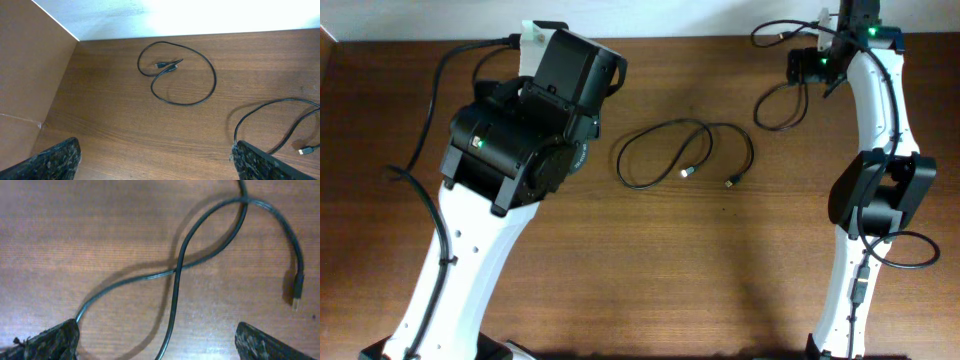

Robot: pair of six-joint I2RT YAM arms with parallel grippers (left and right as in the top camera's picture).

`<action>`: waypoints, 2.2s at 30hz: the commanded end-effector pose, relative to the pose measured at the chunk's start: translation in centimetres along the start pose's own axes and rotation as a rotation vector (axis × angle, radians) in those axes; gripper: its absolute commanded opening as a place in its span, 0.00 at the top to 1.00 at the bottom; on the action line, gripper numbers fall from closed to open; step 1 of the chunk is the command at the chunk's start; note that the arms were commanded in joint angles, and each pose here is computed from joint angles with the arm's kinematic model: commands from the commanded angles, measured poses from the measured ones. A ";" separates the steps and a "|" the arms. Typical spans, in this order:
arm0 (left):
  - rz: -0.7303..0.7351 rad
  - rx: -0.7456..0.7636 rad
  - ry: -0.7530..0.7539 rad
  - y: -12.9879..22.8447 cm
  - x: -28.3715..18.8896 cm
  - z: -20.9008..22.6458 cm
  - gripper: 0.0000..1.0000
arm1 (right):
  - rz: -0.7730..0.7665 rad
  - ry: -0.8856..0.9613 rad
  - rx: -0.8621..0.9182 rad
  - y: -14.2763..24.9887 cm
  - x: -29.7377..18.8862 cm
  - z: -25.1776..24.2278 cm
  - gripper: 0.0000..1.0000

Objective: Untangle cables

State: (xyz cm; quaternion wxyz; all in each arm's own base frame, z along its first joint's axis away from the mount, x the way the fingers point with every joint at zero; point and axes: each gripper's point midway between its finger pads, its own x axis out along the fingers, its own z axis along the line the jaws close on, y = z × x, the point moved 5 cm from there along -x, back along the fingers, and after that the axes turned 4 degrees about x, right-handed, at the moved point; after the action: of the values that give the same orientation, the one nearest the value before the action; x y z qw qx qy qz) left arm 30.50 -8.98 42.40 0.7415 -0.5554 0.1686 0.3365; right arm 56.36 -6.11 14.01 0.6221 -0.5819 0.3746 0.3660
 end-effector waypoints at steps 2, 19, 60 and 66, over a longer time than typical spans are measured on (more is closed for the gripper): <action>-0.003 0.007 0.008 0.1 -0.3 0.2 0.01 | 0.005 -0.004 -0.016 -0.2 -2.7 1.5 0.00; -0.003 0.026 0.008 0.1 -0.3 0.2 0.01 | -0.063 -0.134 -0.238 1.5 -17.5 13.6 0.02; 0.027 0.045 0.027 0.7 -0.3 0.0 0.01 | 0.322 -0.175 -0.695 10.8 -1.4 19.1 0.02; 0.027 0.045 0.028 0.6 -0.3 0.0 0.01 | 0.312 -0.235 -1.021 11.3 -1.1 19.0 0.01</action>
State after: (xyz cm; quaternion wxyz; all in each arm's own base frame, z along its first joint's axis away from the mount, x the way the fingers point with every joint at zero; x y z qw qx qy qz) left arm 30.12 -9.09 41.92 0.7445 -0.5427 0.1919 0.3382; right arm 46.68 13.65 11.15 0.3114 -0.6760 0.2174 0.6315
